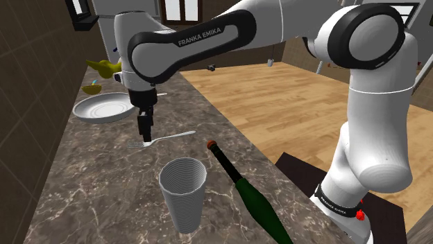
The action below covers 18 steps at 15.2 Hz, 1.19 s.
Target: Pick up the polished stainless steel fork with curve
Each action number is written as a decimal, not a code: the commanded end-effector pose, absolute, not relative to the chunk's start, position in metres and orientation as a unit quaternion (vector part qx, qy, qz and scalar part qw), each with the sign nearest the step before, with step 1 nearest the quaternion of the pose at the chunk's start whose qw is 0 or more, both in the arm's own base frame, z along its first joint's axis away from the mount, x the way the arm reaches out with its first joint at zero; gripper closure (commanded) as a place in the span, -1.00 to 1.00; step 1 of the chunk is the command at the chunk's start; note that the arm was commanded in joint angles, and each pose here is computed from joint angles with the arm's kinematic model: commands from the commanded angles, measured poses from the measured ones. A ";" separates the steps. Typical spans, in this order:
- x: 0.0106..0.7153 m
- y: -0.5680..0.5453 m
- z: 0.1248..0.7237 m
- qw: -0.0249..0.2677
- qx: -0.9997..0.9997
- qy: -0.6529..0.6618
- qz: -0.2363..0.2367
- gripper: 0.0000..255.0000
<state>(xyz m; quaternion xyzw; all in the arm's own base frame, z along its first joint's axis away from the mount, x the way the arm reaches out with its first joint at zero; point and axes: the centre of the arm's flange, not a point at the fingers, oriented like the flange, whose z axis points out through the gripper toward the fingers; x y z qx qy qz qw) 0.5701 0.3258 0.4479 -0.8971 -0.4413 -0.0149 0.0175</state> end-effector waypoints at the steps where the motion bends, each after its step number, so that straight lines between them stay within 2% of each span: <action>1: 0.571 0.329 0.437 0.018 -0.896 -0.443 -0.015 -1.00; 7: 0.571 0.329 0.412 0.018 -0.896 -0.443 -0.015 -1.00; 8: 0.571 0.329 0.413 0.018 -0.896 -0.443 -0.015 1.00; 18: 0.571 0.329 0.418 0.018 -0.896 -0.443 -0.015 1.00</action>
